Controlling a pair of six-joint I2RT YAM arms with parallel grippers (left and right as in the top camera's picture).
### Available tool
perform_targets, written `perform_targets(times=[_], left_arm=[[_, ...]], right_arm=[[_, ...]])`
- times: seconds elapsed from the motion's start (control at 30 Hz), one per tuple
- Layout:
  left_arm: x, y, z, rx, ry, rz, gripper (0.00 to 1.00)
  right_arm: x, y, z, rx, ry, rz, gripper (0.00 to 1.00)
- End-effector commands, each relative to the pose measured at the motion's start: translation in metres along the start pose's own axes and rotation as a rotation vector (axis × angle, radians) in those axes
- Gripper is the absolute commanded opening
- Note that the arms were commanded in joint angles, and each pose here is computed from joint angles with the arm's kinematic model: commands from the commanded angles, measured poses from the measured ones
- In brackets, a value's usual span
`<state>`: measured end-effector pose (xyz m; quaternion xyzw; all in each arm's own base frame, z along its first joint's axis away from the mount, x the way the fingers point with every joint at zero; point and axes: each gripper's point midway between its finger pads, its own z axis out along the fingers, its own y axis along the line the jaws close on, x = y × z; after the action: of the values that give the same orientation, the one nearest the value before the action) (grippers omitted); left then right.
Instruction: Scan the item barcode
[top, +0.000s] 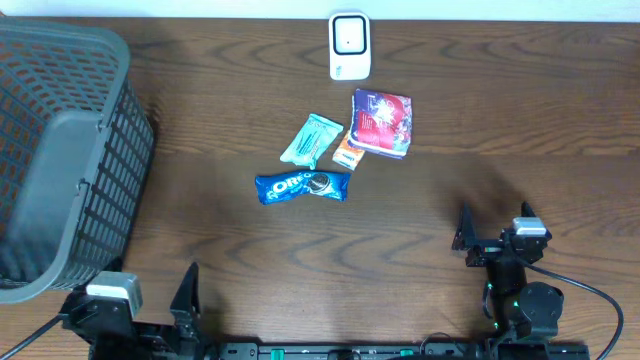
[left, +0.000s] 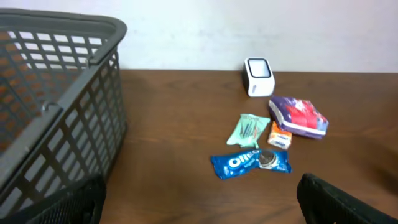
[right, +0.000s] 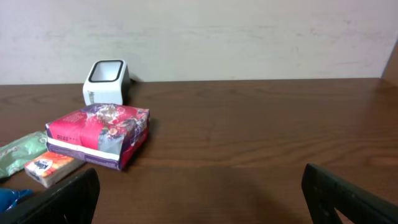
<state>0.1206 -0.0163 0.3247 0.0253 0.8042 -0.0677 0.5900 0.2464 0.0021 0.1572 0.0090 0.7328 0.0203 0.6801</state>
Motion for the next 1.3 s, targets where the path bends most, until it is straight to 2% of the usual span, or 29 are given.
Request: perform_targets(times=[0.0, 0.23, 0.43, 0.77, 1.1, 1.27], left_arm=[[0.003, 0.004, 0.014, -0.023, 0.001, -0.001, 0.98], [0.018, 0.007, 0.06, -0.04, -0.009, -0.001, 0.98], [0.011, 0.011, 0.072, -0.065, -0.066, 0.0, 0.98], [0.05, 0.018, 0.111, -0.096, -0.006, 0.0, 0.98], [0.057, 0.022, 0.112, -0.12, 0.015, 0.002, 0.98], [0.078, 0.024, 0.111, -0.128, 0.102, 0.01, 0.98]], right_arm=[[0.0, -0.003, 0.0, 0.01, 0.0, -0.01, 0.99], [0.0, -0.003, 0.0, 0.01, 0.0, -0.01, 0.99], [0.0, -0.003, 0.0, 0.01, 0.0, -0.01, 0.99], [0.0, -0.003, 0.0, 0.01, 0.0, -0.01, 0.99], [0.0, -0.003, 0.0, 0.01, 0.0, -0.01, 0.99], [0.0, -0.003, 0.0, 0.01, 0.0, -0.01, 0.99]])
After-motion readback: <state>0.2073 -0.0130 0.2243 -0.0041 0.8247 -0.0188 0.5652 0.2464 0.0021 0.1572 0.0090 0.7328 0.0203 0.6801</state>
